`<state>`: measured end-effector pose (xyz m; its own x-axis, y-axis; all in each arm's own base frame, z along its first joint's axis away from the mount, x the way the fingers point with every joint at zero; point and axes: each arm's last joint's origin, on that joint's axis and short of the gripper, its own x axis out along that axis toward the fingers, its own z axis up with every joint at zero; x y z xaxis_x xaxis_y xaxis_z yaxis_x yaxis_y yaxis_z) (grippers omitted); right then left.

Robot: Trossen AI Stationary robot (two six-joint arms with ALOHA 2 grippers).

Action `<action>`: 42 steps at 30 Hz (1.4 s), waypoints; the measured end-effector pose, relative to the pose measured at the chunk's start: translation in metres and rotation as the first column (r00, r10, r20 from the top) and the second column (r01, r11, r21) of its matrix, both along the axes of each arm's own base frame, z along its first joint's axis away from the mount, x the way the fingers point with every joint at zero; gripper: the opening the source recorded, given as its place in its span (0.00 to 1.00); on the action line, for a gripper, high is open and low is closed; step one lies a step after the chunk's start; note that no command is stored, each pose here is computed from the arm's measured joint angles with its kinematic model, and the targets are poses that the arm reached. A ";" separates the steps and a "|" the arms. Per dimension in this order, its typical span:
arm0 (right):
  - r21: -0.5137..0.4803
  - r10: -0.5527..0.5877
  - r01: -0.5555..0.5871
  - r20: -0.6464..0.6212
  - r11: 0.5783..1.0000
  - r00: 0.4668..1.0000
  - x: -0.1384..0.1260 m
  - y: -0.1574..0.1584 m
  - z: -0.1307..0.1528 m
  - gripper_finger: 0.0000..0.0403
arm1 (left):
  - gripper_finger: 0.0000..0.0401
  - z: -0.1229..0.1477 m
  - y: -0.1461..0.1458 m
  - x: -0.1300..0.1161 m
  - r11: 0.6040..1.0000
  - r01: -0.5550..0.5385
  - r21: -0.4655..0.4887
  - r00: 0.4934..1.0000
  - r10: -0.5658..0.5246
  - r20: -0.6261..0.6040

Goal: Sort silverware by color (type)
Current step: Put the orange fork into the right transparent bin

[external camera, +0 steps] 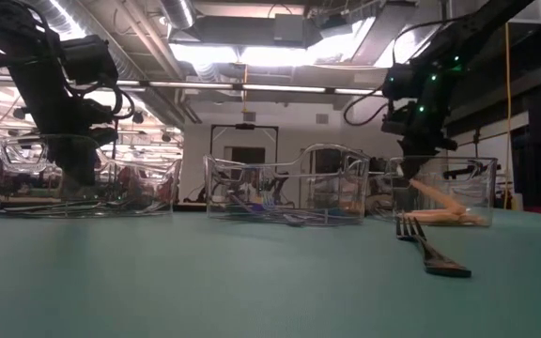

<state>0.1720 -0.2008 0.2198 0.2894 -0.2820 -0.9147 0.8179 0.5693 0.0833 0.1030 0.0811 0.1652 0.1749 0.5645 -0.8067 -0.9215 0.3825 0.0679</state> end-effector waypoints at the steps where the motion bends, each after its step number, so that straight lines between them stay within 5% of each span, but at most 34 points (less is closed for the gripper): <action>1: 0.009 0.000 0.000 -0.008 1.000 1.000 0.001 -0.001 -0.003 0.00 | 0.16 0.000 0.000 0.000 1.000 0.000 0.000 1.000 0.000 0.000; 24: 0.100 0.004 0.004 -0.085 0.995 0.996 0.020 -0.023 -0.058 0.00 | 0.16 0.000 0.000 0.000 1.000 0.001 0.000 1.000 -0.001 0.000; 42: 0.102 0.001 0.008 -0.088 0.995 0.996 0.021 -0.023 -0.060 0.00 | 0.16 0.000 0.000 0.000 1.000 0.001 0.000 1.000 -0.001 -0.001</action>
